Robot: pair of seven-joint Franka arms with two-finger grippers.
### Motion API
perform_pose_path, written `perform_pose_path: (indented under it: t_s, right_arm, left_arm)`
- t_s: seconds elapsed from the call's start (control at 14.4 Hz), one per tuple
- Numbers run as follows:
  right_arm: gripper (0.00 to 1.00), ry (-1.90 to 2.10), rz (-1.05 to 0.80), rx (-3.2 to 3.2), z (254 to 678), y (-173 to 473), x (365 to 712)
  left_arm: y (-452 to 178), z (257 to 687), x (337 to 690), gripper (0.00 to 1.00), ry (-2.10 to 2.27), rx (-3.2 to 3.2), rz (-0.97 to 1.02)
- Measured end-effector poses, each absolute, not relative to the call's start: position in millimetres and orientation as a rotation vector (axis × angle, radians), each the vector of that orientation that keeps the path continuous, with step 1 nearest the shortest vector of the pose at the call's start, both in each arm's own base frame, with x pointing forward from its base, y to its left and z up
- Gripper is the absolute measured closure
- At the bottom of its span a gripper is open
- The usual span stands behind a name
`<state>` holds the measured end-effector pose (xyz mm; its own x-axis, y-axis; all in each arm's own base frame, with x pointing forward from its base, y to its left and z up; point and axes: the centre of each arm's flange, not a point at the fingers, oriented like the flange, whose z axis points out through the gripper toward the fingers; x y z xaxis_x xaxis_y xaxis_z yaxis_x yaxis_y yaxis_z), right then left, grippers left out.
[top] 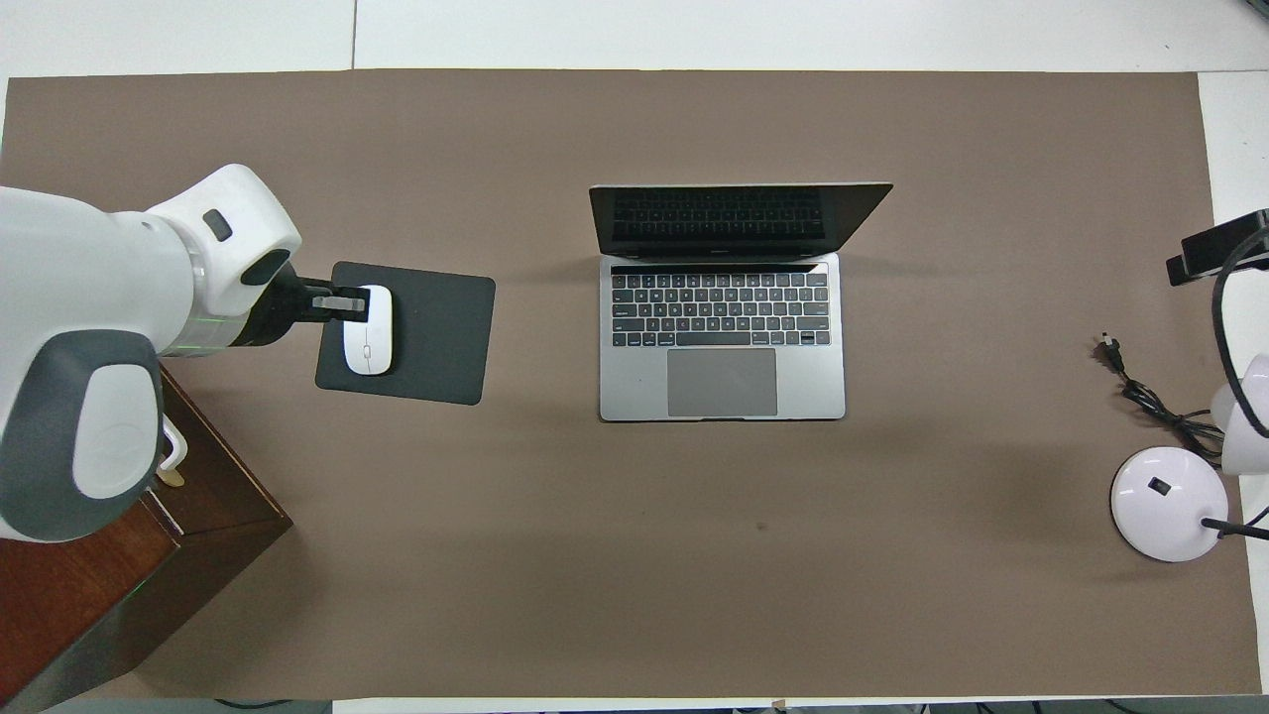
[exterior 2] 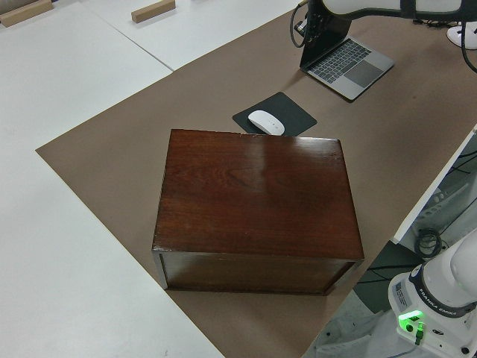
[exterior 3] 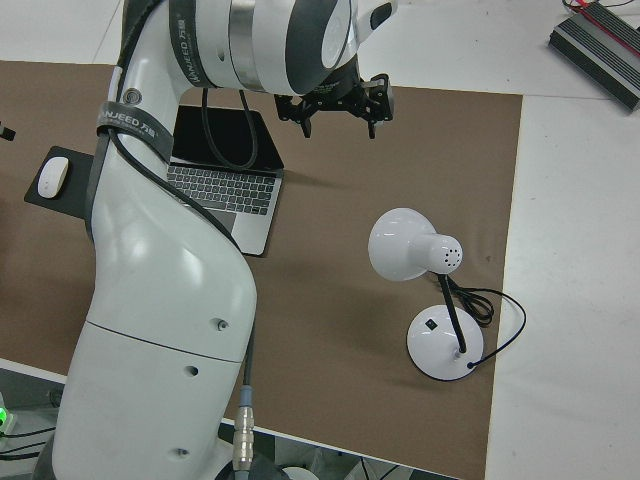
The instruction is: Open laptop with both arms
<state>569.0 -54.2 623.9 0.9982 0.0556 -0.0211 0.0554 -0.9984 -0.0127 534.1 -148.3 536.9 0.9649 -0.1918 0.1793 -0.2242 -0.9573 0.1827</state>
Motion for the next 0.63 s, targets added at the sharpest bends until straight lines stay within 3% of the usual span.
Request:
perform_pose_path:
  t_s: [0.35,0.63]
  right_arm:
    - [0.00,-0.012,-0.016,-3.121,601.7,-42.4,526.2]
    - [0.00,-0.002,-0.042,-3.113,606.4,-11.0,517.8]
  left_arm:
    - [-106.1,551.1,526.6,0.99,-0.381,3.004,0.207]
    - [-48.4,556.1,526.3,0.99,-0.413,3.033,0.180]
